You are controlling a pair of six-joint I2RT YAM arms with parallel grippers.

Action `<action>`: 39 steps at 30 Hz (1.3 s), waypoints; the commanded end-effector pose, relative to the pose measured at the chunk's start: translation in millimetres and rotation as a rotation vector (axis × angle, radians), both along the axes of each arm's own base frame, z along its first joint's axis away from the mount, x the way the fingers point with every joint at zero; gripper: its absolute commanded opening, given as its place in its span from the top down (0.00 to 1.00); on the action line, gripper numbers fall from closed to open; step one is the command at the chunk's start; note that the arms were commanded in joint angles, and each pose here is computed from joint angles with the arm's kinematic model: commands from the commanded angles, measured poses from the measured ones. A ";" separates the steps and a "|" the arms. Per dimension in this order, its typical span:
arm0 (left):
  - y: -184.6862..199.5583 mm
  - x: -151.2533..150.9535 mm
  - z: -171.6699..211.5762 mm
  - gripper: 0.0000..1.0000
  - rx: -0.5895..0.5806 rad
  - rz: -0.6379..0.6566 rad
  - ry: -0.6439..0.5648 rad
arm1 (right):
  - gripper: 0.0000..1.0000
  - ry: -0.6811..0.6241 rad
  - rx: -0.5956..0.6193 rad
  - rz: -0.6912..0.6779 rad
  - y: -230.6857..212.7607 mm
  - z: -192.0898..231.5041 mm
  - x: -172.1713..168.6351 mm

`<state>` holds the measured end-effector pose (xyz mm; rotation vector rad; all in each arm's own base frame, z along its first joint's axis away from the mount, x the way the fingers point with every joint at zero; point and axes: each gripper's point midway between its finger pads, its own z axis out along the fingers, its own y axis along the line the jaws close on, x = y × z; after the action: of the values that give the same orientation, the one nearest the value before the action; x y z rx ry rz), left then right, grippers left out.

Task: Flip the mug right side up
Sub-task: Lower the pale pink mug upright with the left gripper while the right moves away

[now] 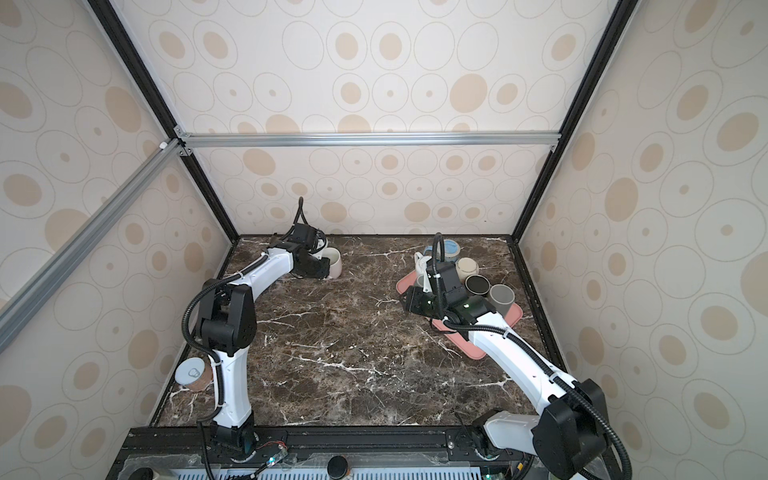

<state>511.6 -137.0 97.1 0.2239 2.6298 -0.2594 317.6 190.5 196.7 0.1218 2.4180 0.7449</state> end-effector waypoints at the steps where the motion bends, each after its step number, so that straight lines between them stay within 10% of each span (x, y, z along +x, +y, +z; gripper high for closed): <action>1: 16.2 11.2 27.0 1.00 0.038 -0.009 -0.026 | 0.49 0.010 -0.013 0.002 -6.6 -3.2 -7.1; 10: 23.4 21.8 20.4 0.98 0.073 -0.006 0.049 | 0.49 0.023 -0.008 0.004 -3.9 -6.5 -2.0; 22: 27.2 29.7 39.9 0.58 0.095 0.010 0.015 | 0.49 0.026 -0.056 0.006 -9.2 -9.8 -2.0; 39: -15.6 -16.4 128.0 0.51 0.090 -0.059 -0.347 | 0.45 0.045 -0.384 -0.003 -41.5 -17.1 34.7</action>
<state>498.1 -124.5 203.5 0.2562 2.4543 -0.1292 351.2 160.7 187.6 -0.0158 2.5064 0.3319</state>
